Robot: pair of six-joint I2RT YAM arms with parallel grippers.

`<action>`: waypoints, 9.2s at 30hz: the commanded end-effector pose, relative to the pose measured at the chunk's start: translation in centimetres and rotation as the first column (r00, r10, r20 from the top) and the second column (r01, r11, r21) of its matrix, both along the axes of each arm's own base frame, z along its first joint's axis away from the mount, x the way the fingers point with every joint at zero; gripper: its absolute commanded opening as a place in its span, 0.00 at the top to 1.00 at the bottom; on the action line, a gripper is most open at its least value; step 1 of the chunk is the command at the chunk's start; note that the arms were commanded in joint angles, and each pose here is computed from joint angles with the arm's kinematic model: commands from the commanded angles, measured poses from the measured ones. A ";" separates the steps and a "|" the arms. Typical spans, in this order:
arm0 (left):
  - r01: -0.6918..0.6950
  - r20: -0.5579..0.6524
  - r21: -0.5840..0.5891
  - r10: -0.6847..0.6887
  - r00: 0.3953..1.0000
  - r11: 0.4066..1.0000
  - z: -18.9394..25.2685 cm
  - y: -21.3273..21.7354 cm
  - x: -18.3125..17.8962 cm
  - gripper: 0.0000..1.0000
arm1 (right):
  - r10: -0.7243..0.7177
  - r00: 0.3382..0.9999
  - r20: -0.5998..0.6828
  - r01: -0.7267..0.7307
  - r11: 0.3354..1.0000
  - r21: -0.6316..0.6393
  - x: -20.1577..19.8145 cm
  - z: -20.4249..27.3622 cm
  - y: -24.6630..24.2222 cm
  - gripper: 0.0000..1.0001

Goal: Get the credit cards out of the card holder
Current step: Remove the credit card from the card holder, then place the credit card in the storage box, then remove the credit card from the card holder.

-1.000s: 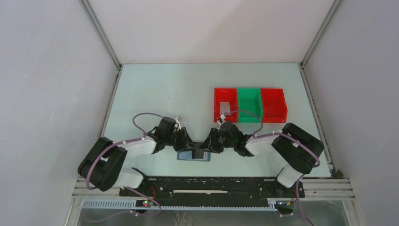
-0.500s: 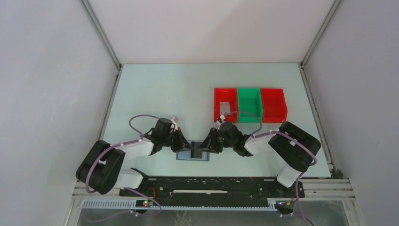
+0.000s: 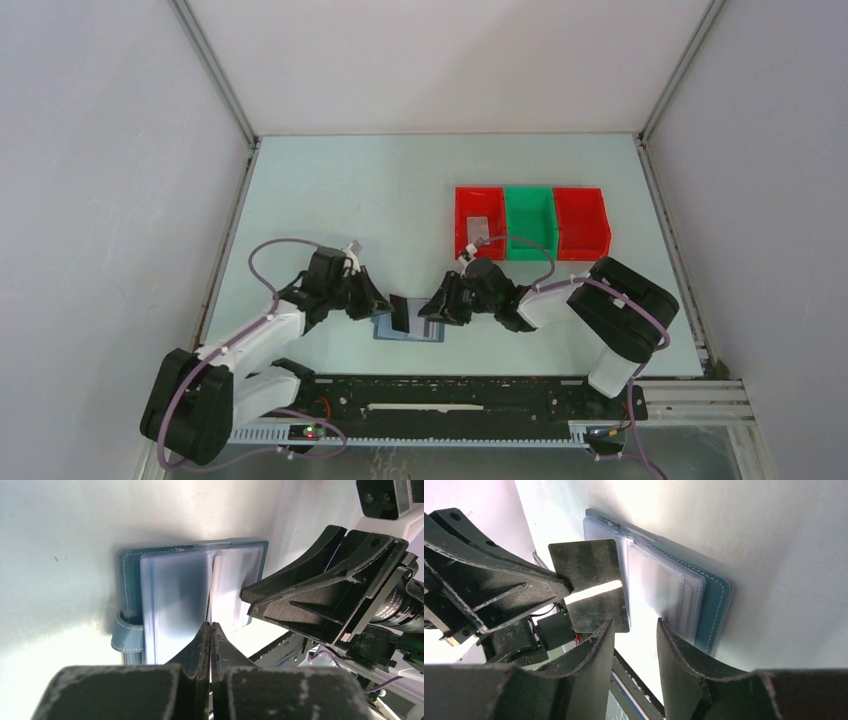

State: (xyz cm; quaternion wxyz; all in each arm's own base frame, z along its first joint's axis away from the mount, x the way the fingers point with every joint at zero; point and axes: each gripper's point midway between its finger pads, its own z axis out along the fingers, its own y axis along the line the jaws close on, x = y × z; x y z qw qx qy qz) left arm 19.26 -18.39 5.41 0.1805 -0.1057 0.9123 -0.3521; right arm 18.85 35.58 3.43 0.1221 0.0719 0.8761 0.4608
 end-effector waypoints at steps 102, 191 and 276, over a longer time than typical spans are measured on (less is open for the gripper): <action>0.013 0.234 0.005 -0.013 0.972 1.000 9.9 0.1 2.4 0.41 | -0.176 0.849 0.498 0.482 0.642 -0.596 18.3 17.1 -28.3 0.50; -0.001 -0.042 0.126 0.006 0.999 0.992 -2.5 0.7 0.5 0.43 | -0.025 0.998 0.060 0.037 0.980 -0.197 0.0 0.9 -1.4 0.52; 0.022 -0.048 0.126 -0.016 0.999 0.992 -2.6 0.5 0.6 0.43 | -0.060 0.997 0.056 0.070 0.976 -0.205 -0.2 0.0 -1.4 0.51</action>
